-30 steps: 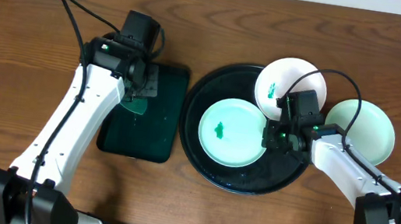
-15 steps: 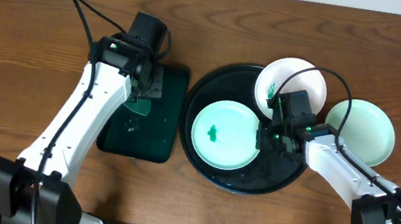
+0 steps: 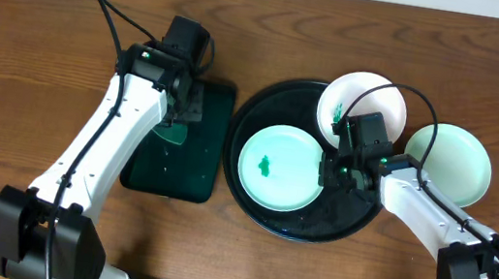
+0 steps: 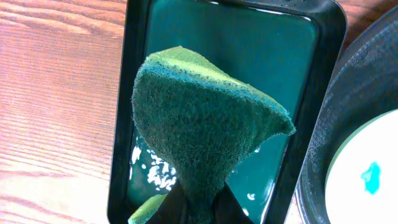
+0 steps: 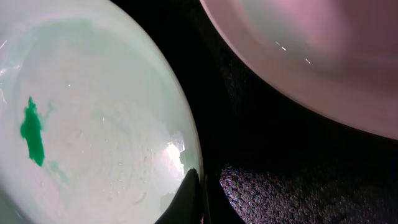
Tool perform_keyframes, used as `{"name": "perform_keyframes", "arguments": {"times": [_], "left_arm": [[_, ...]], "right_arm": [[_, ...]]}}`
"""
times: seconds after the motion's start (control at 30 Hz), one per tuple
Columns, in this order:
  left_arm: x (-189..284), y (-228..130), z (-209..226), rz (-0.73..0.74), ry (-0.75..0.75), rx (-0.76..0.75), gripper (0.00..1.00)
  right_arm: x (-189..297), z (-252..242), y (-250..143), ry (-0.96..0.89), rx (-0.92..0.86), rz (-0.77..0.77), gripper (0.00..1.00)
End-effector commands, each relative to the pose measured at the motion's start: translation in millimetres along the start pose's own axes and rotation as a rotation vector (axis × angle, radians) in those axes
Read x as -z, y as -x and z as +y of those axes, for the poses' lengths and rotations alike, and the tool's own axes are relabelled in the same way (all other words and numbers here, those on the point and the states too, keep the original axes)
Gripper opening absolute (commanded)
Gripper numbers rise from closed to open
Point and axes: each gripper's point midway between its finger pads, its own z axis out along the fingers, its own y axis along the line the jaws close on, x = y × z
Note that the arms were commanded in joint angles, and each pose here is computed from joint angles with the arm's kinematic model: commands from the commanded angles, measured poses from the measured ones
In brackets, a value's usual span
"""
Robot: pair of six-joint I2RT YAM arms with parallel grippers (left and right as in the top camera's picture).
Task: Clean dirty plates on tray and stack at the side
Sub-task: 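Carry the sponge with the left gripper over the pale green plate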
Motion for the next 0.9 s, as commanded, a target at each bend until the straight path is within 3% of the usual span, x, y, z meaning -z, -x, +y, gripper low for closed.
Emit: {"name": "perform_keyframes", "arguments": {"times": [0.0, 0.2, 0.63, 0.87], "left_arm": [[-2, 7, -1, -0.024, 0.005, 0.064, 0.07], [4, 14, -47, -0.026, -0.224, 0.125, 0.07], [14, -20, -148, -0.049, -0.339, 0.004, 0.07], [-13, -42, -178, 0.019, -0.323, -0.018, 0.07]], "right_arm": [[7, 8, 11, 0.016, 0.035, -0.033, 0.01], [7, 8, 11, 0.015, 0.035, -0.033, 0.01], [7, 0, 12, -0.031, 0.030, -0.045, 0.01], [7, 0, 12, -0.031, 0.030, -0.043, 0.01]]}}
